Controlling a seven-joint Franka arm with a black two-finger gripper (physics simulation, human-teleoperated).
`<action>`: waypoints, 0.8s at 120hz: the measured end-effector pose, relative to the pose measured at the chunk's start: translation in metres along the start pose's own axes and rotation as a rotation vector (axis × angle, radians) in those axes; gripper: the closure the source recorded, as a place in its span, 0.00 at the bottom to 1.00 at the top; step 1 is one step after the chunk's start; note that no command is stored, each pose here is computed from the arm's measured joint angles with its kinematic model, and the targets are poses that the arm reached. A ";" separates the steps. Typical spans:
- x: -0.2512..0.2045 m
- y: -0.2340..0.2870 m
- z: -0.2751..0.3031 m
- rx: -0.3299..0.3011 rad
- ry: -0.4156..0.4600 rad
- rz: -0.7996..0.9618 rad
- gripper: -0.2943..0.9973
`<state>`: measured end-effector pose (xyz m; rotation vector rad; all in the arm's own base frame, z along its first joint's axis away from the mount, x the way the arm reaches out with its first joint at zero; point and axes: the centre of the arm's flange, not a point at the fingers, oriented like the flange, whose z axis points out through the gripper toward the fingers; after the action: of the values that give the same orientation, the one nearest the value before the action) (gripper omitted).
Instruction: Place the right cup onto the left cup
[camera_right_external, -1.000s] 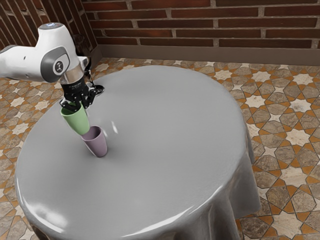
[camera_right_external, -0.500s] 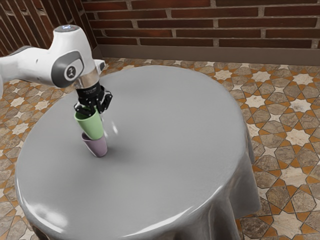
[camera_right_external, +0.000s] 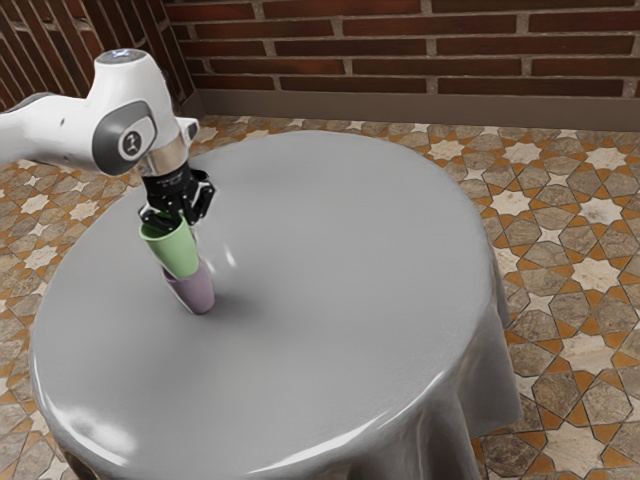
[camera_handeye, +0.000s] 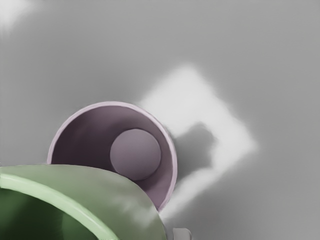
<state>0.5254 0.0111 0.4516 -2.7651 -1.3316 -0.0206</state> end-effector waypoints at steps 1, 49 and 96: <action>0.001 -0.001 0.000 0.000 0.000 -0.002 0.83; 0.011 -0.003 0.003 -0.001 0.006 -0.020 0.83; 0.018 -0.003 0.006 -0.007 0.008 -0.030 0.60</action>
<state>0.5337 0.0274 0.4462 -2.7469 -1.3740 -0.0378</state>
